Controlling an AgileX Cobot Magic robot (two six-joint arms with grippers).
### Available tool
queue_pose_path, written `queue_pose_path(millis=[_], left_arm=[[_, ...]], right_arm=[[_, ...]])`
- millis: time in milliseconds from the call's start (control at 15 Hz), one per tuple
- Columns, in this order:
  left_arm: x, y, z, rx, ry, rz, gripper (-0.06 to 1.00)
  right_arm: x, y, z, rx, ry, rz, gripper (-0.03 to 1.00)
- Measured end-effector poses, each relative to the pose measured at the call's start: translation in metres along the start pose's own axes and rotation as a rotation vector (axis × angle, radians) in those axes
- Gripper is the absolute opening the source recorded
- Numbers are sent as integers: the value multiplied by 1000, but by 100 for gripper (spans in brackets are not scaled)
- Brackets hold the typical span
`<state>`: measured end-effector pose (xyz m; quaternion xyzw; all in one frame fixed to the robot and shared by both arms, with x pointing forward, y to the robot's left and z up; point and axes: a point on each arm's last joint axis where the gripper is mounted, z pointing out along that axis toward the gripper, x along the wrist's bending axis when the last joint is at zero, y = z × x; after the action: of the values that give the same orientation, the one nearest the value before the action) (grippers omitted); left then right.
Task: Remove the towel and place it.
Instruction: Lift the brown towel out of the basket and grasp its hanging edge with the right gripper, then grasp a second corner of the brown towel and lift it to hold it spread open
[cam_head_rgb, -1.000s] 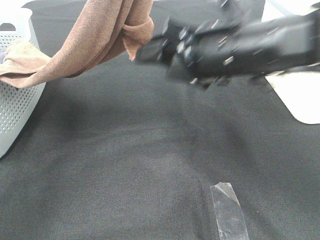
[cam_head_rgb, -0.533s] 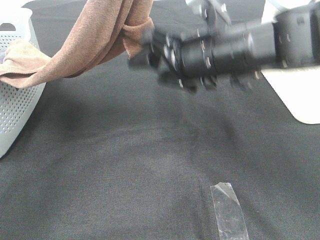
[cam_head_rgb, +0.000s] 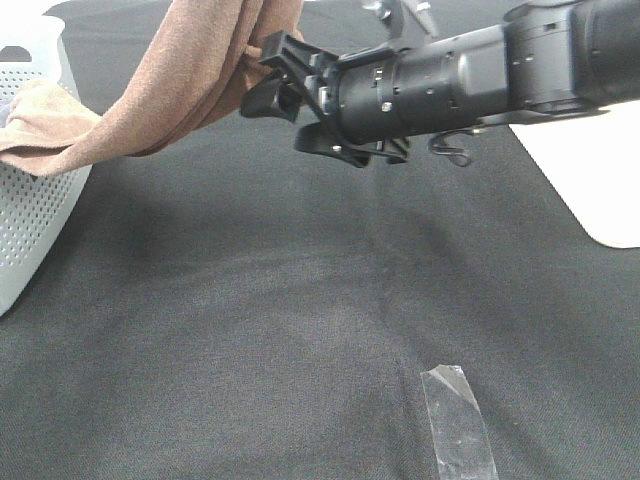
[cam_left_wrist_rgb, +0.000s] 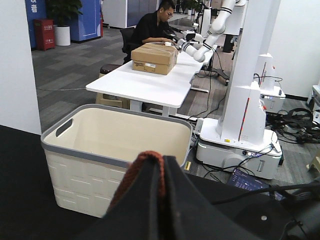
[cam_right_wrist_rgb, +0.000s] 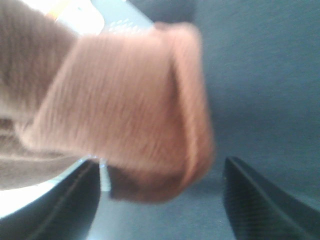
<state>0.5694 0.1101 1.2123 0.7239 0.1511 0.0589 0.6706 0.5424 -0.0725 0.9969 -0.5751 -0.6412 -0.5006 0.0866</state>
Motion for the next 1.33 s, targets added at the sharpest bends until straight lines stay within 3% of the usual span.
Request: queue_pose_path(millis=[400,533,800,867,933,1200,1333], left_arm=[[0,0,0,0,1,0,0],[0,0,0,0,1,0,0],[2,1,0,-6,18,0,0],[2,1,0,-7,23,0,0],[2,1,0,-7,23,0,0],[2,1,0,-7,24,0,0],[0,15,-4,-41,57,39,0]], right_arm=[[6,7,0,-17,22,-15,61],[7,8,0,-18,23,-30,54],[8,7,0,-10,38,-36,31],[8,7,0,-10,38,-38,11],[8,7,0,-11,37,-43,0],[14,11,-8,-35,36,-162,0],[18,22,-32,-45,-7,-341,0]])
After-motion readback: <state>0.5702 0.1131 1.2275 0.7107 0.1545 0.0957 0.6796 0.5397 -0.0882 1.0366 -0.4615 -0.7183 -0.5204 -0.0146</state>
